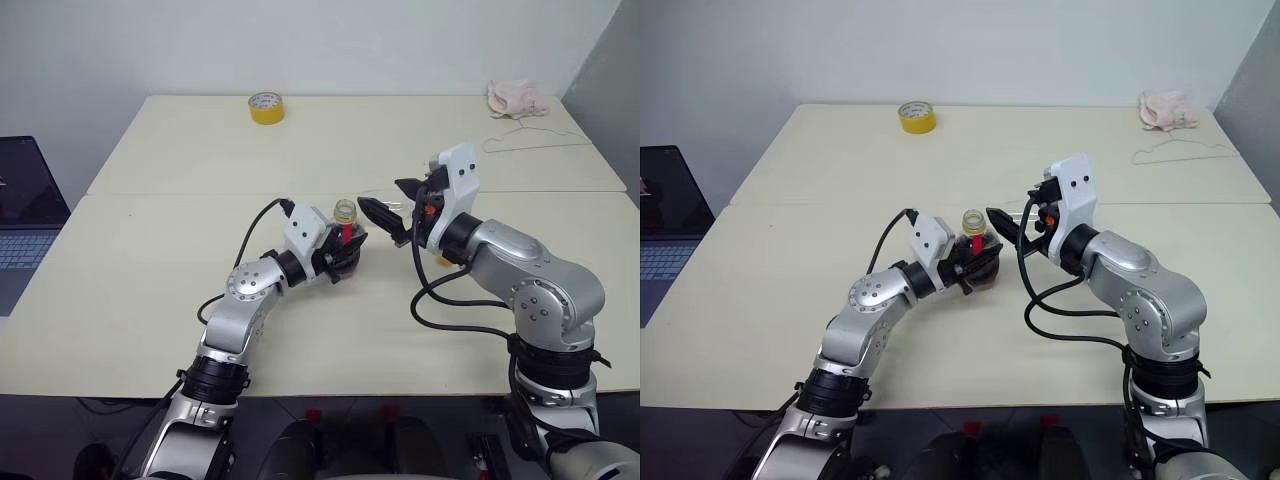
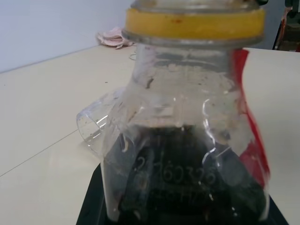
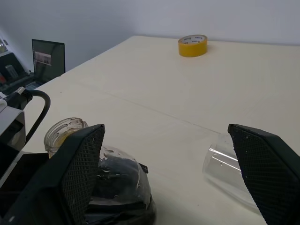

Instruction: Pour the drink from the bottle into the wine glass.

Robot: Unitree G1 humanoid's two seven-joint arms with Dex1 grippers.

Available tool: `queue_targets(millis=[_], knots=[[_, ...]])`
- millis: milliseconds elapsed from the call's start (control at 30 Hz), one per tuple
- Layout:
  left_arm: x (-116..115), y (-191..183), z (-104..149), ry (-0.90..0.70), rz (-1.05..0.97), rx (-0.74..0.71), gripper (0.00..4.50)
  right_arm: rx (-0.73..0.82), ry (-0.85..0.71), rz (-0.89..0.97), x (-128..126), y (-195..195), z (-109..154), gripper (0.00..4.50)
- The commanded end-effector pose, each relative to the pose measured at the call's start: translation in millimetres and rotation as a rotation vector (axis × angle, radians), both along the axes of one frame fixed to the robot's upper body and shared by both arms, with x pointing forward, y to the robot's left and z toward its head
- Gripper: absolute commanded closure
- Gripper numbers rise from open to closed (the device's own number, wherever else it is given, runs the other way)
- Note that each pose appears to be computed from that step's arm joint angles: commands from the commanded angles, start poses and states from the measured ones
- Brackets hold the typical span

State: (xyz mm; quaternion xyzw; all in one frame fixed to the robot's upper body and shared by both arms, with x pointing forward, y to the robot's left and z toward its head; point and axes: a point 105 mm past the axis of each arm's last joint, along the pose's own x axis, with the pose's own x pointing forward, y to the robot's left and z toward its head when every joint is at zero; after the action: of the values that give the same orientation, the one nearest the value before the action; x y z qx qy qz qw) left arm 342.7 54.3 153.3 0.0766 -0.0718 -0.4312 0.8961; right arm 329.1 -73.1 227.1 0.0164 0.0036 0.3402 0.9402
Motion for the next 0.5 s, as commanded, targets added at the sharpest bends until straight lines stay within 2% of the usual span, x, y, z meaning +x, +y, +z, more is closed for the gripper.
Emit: queue_targets(millis=[33,233,500], knots=[[5,15,20,-0.053,0.047,-0.063,3.16,0.01,-0.062,0.026,-7,1,13,0.0],[24,56,25,-0.029,0.194,-0.119,3.17,-0.005,-0.069,-0.009,-1,-9,14,0.0],[56,113,23,-0.039,0.468,-0.09,3.17,-0.012,-0.075,-0.009,2,-10,14,0.0]])
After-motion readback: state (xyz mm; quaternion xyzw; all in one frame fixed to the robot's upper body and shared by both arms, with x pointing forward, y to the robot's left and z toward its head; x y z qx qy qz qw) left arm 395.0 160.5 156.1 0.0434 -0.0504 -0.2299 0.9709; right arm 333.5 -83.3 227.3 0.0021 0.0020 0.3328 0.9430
